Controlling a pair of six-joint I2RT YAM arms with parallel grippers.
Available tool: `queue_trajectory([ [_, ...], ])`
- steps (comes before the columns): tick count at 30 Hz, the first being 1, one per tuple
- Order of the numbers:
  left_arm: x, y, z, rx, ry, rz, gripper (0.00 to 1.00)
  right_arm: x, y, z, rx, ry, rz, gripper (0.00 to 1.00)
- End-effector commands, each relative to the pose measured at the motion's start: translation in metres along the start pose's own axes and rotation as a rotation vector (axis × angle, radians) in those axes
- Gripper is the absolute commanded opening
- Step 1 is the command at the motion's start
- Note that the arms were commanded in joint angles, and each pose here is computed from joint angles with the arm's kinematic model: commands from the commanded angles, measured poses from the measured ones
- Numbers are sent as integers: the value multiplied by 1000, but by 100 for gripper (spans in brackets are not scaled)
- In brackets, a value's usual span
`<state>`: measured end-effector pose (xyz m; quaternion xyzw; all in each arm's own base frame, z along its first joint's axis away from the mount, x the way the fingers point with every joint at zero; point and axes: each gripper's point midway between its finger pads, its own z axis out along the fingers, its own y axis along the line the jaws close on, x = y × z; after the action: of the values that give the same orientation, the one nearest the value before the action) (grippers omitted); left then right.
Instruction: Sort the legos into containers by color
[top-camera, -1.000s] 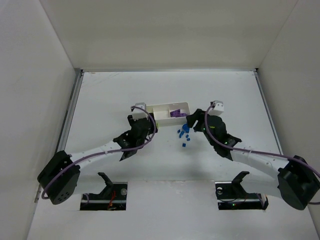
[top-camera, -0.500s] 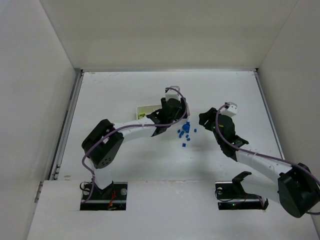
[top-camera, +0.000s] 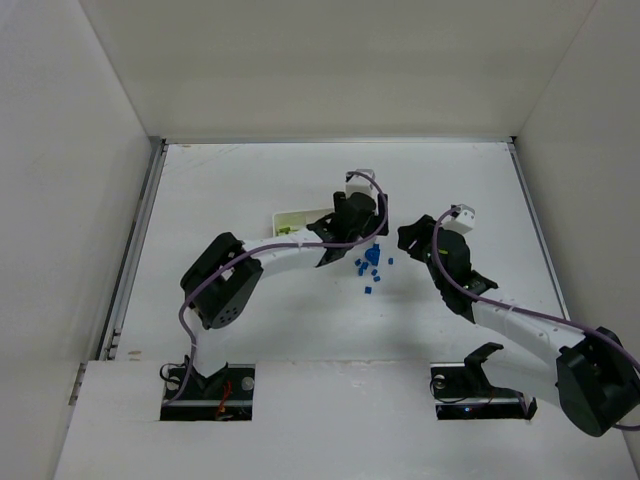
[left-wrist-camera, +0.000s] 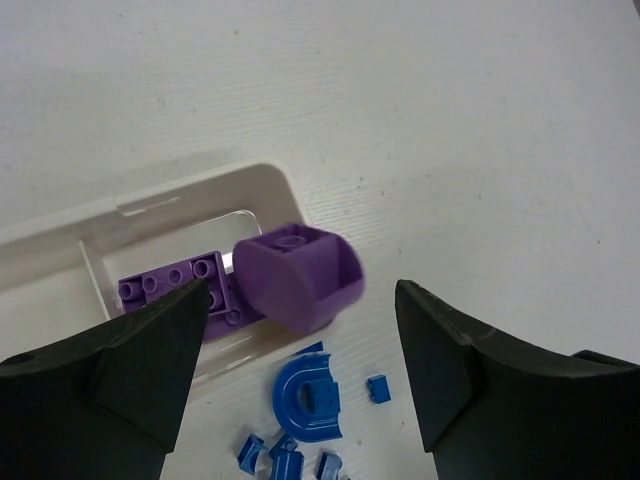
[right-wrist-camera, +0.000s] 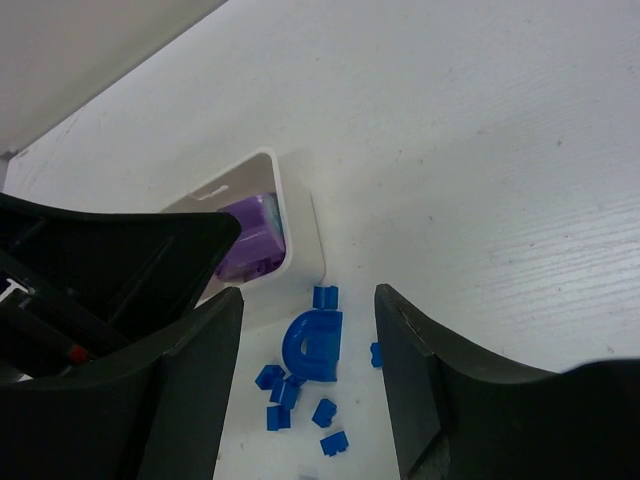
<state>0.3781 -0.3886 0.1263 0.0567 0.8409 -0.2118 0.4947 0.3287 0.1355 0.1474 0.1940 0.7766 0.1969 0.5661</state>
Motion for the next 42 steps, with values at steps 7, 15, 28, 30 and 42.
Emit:
queue_trajectory([
  [7,-24,21,-54,-55,-94,36,64,-7,9,1,-31,-22,26,62],
  [15,24,89,-136,-202,-126,41,49,-13,12,-4,-47,-36,27,51],
  [28,84,121,-115,-289,-46,27,60,9,25,7,-60,25,-27,60],
  [30,86,121,-107,-294,-52,26,60,9,24,6,-59,19,-32,61],
  [42,97,141,-71,-413,-70,35,57,12,30,6,-76,31,-45,62],
])
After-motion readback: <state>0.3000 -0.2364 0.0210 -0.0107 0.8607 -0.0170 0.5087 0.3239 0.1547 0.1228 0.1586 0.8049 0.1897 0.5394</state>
